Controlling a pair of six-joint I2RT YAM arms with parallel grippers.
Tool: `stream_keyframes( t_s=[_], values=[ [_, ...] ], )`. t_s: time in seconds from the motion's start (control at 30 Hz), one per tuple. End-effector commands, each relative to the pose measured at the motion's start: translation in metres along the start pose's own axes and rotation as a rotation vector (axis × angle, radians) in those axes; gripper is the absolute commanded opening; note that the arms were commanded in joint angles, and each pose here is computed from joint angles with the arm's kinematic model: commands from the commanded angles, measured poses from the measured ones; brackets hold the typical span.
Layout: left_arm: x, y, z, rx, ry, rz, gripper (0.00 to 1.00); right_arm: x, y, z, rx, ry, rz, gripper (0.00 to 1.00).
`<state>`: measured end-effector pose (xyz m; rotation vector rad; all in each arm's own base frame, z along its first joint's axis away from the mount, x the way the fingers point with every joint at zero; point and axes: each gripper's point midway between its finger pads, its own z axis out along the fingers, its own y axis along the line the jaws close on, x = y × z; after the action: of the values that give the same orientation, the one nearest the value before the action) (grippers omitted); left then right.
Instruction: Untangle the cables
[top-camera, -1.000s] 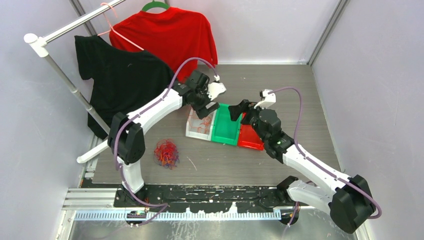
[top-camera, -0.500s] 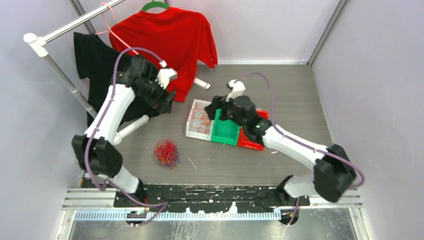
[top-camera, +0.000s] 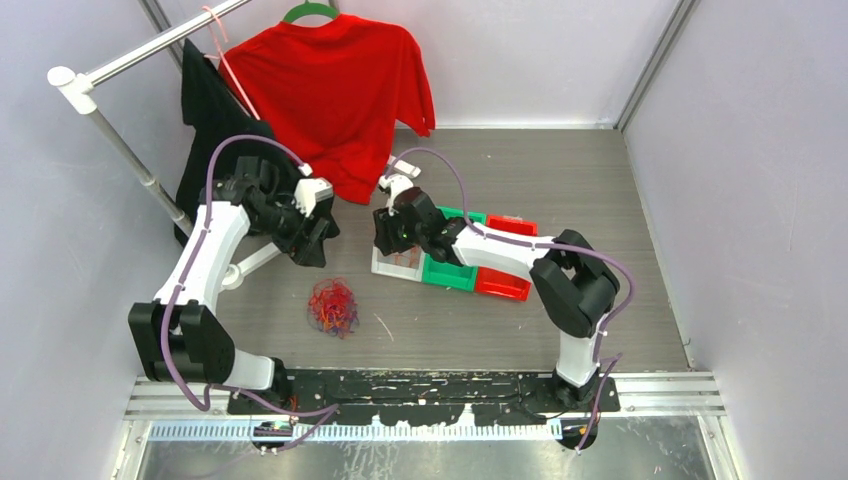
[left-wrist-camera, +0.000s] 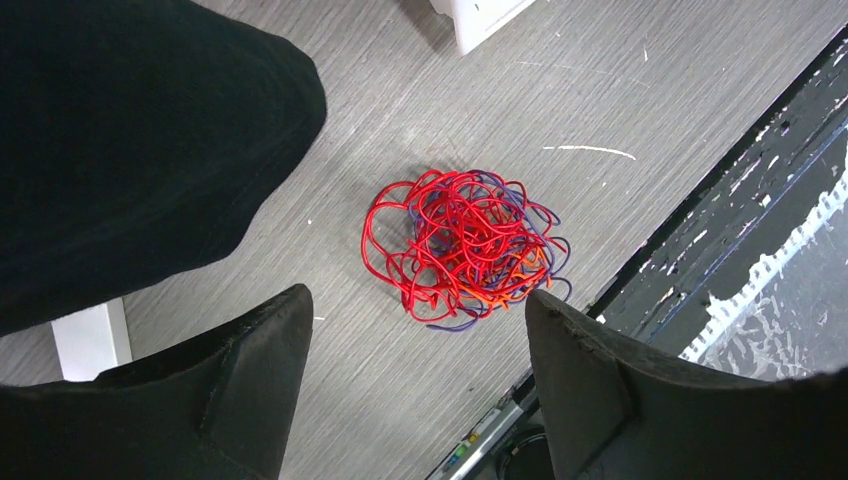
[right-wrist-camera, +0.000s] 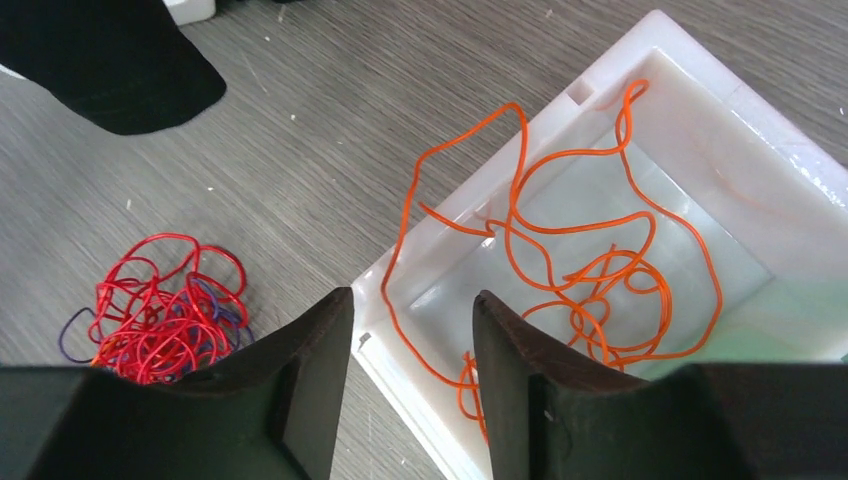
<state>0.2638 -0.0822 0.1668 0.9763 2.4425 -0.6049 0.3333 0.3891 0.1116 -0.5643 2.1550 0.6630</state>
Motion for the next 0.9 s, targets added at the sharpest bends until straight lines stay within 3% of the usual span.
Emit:
stream_keyframes(
  t_s=[0.0,0.07,0.13,0.2,0.67,0.87],
  values=[
    [-0.012,0.000,-0.001,0.003,-0.071,0.050,0.77,-0.025,0.006,0.002,-0.015,-0.044,-0.028,0.50],
    [-0.011,0.002,0.001,0.001,-0.072,0.059,0.74,-0.023,0.003,0.005,-0.003,-0.041,-0.025,0.42],
    [-0.011,0.002,0.002,0.005,-0.076,0.084,0.70,-0.022,0.001,0.007,0.007,-0.040,-0.023,0.27],
    [-0.011,-0.003,0.002,0.031,-0.088,0.118,0.68,-0.021,-0.002,0.009,0.018,-0.038,-0.020,0.22],
    [-0.050,-0.032,-0.012,0.107,-0.182,0.267,0.69,-0.006,-0.021,0.038,0.081,-0.040,0.011,0.20],
    [-0.077,-0.067,-0.036,0.244,-0.292,0.296,0.73,0.001,-0.049,0.047,0.213,-0.045,-0.003,0.20]
  ],
)
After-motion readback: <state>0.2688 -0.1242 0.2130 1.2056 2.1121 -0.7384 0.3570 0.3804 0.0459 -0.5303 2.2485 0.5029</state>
